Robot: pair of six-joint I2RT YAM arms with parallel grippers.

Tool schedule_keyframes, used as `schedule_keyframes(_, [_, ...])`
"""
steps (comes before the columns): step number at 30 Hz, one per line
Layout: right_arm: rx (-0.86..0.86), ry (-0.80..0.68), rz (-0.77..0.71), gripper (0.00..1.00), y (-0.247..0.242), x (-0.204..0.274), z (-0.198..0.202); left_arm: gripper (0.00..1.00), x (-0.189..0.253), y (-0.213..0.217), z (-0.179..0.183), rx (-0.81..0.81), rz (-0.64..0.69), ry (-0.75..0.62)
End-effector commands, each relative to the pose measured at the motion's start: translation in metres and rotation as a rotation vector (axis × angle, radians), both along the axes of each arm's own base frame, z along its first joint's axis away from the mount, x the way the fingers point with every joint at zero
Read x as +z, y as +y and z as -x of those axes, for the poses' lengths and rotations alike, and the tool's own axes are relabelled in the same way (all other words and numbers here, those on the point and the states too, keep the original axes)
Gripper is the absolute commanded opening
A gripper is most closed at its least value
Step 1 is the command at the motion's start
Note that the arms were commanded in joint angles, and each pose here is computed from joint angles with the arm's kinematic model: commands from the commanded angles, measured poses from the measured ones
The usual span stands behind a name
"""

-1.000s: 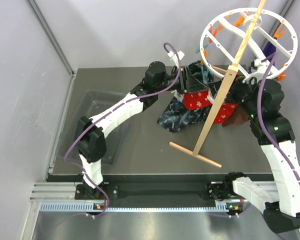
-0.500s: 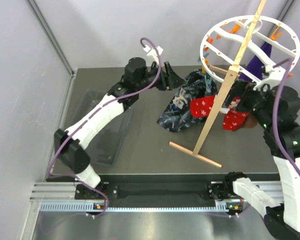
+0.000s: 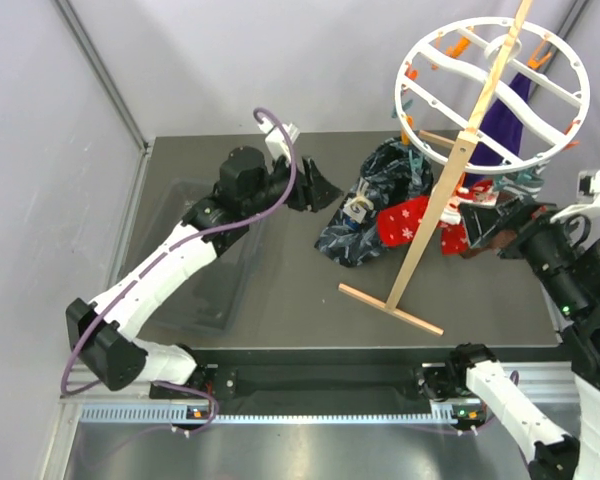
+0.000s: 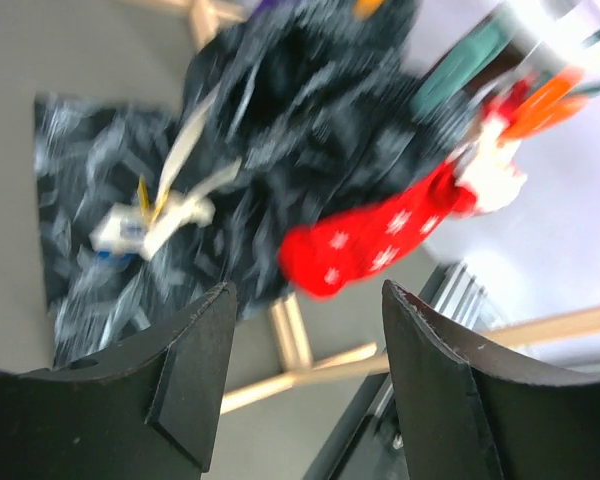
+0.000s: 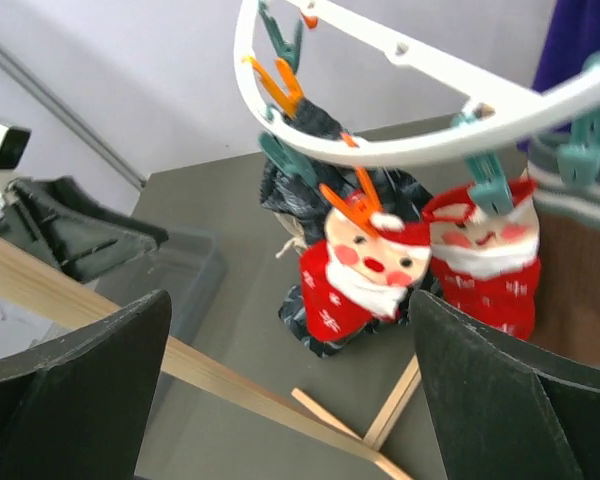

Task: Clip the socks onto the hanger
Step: Reset both arms

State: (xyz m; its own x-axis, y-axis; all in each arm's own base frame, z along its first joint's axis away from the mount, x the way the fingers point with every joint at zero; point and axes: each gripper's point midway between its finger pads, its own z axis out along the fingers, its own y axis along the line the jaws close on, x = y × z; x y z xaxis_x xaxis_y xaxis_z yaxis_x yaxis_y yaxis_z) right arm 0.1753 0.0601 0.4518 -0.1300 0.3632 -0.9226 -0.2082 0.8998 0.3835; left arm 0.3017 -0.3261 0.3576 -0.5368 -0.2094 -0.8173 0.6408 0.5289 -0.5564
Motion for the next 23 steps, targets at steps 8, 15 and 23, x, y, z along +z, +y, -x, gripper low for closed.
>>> schedule_keyframes(8, [-0.224,0.273,-0.045,1.0,-0.03,-0.136,-0.004,0.66,-0.05,0.044,0.047,0.05,-0.026,0.06])
schedule_keyframes(15, [-0.234,0.375,-0.055,1.0,-0.023,-0.199,-0.021,0.66,-0.089,0.065,0.061,0.129,0.004,0.132])
schedule_keyframes(23, [-0.162,0.3,-0.107,1.0,-0.009,-0.222,-0.026,0.67,-0.107,0.076,0.075,0.143,0.024,0.149])
